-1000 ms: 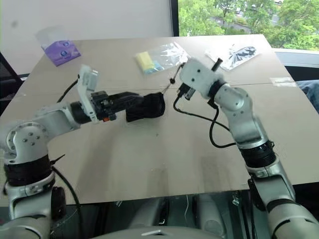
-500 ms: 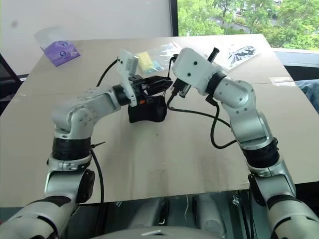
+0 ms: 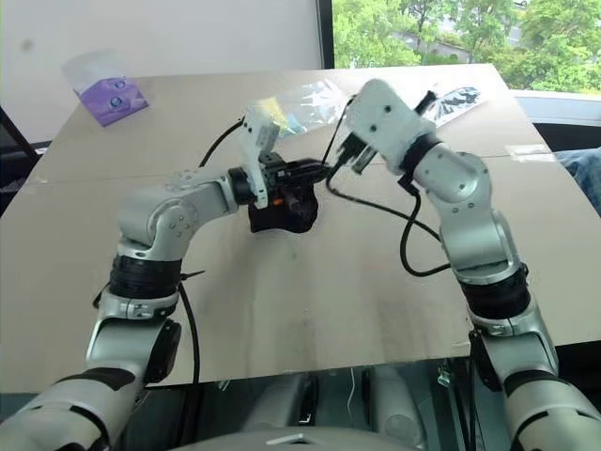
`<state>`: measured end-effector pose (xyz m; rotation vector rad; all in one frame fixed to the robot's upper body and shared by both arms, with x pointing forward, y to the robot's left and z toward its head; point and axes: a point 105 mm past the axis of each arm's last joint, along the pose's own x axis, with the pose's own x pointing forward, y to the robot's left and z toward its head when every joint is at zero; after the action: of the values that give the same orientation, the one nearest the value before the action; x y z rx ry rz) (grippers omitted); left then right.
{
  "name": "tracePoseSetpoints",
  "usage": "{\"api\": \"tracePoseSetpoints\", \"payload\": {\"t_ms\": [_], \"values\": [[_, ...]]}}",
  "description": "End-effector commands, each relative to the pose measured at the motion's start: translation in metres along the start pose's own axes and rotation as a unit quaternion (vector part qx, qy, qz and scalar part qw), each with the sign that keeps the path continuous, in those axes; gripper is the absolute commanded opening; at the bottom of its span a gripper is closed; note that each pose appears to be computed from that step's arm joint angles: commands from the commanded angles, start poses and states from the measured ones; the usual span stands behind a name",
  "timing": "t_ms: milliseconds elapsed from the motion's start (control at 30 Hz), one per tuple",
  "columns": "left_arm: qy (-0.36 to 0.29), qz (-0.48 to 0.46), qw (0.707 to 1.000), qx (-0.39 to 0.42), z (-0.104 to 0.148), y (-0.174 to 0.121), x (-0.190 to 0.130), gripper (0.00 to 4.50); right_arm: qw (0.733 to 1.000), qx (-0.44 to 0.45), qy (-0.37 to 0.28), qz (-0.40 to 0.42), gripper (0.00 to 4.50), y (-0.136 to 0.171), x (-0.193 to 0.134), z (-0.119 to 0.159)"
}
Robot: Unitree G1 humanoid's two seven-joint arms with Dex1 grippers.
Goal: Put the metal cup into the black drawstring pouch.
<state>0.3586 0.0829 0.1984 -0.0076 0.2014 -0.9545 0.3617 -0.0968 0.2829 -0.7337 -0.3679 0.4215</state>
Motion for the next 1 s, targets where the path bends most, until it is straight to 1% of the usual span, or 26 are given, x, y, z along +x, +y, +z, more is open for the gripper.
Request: {"api": "tracePoseSetpoints", "payload": {"t_ms": [33,167,333,433,500,600,667,800,933,1000], "values": [[0.028,0.014,0.999,0.007,-0.013,0.006,-0.011,0.13,0.996,0.001,0.037,-0.078,0.0,-0.035,-0.01,-0.02],[0.06,0.032,0.998,0.003,-0.03,0.012,-0.022,0.13,0.989,-0.005,0.094,-0.111,0.0,-0.051,-0.02,-0.054],[0.086,0.052,0.995,0.005,-0.044,0.019,-0.028,0.13,0.983,0.008,0.139,-0.122,0.0,-0.056,-0.032,-0.081],[0.093,0.058,0.994,0.002,-0.049,0.022,-0.03,0.13,0.981,0.013,0.152,-0.122,0.0,-0.054,-0.036,-0.09],[0.11,0.061,0.992,0.01,-0.056,0.022,-0.034,0.13,0.979,0.009,0.168,-0.119,0.0,-0.052,-0.04,-0.098],[0.111,0.066,0.992,0.014,-0.058,0.024,-0.039,0.13,0.976,0.013,0.18,-0.122,0.0,-0.056,-0.047,-0.106],[0.108,0.073,0.991,0.032,-0.058,0.026,-0.038,0.13,0.976,0.025,0.182,-0.114,0.0,-0.05,-0.048,-0.11],[0.107,0.091,0.989,0.052,-0.063,0.025,-0.029,0.13,0.974,0.048,0.201,-0.094,0.0,-0.033,-0.051,-0.128],[0.105,0.108,0.987,0.056,-0.066,0.026,-0.029,0.13,0.971,0.048,0.214,-0.093,0.0,-0.032,-0.054,-0.137],[0.121,0.107,0.984,0.073,-0.075,0.025,-0.032,0.13,0.969,0.046,0.221,-0.097,0.0,-0.032,-0.055,-0.143]]}}
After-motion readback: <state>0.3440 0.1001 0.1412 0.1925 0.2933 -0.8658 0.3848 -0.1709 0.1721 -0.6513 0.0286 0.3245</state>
